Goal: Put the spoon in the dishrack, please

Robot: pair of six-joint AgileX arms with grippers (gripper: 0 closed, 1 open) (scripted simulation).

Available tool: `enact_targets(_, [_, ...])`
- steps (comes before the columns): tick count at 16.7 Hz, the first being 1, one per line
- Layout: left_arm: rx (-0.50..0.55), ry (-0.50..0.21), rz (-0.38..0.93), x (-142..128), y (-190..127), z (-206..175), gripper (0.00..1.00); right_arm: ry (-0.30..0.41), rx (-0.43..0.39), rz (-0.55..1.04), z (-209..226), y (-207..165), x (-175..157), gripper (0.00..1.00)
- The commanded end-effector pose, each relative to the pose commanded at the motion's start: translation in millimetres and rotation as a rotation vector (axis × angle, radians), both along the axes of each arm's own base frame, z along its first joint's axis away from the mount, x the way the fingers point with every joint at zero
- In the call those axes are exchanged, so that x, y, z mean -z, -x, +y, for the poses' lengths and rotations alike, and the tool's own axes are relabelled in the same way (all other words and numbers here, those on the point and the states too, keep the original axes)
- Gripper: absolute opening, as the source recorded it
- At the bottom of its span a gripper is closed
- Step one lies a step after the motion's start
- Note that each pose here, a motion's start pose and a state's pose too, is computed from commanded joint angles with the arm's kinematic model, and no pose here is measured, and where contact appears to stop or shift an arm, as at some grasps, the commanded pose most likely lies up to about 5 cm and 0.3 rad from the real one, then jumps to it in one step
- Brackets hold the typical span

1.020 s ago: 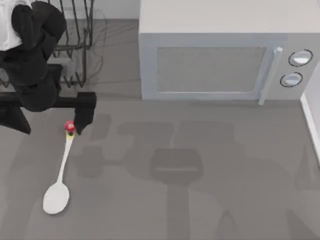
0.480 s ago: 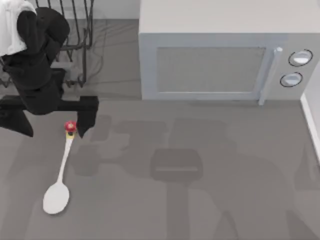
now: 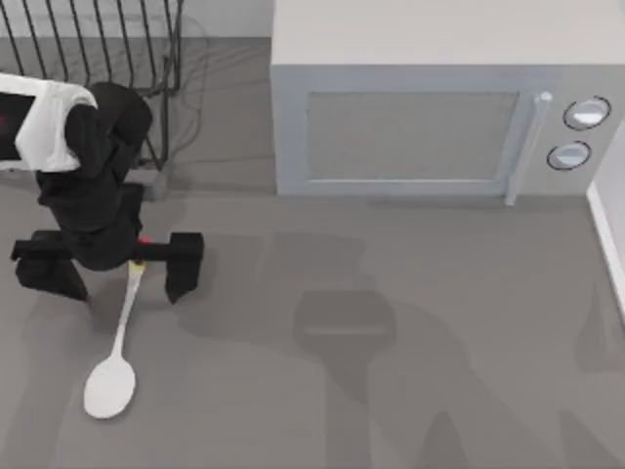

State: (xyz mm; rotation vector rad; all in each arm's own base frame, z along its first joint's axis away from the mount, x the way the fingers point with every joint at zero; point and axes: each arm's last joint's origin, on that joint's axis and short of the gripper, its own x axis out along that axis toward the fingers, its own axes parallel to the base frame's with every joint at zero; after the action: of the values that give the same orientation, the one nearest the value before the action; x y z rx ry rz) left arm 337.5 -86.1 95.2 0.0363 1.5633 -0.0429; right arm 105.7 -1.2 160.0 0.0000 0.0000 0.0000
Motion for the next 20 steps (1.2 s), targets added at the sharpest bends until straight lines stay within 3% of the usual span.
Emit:
enact_targets(4, [0.0, -0.001, 0.002, 3.1, 0.6, 0.1, 1.0, 0.0, 0.0, 0.0, 0.0, 0.0, 0.0, 1.0])
enact_targets(17, [0.0, -0.001, 0.002, 3.1, 0.6, 0.1, 0.02, 0.0, 0.0, 0.0, 0.0, 0.0, 0.0, 1.0])
enact_targets(20, [0.0, -0.001, 0.002, 3.1, 0.6, 0.1, 0.0, 0.0, 0.0, 0.0, 0.0, 0.0, 0.0, 1.0])
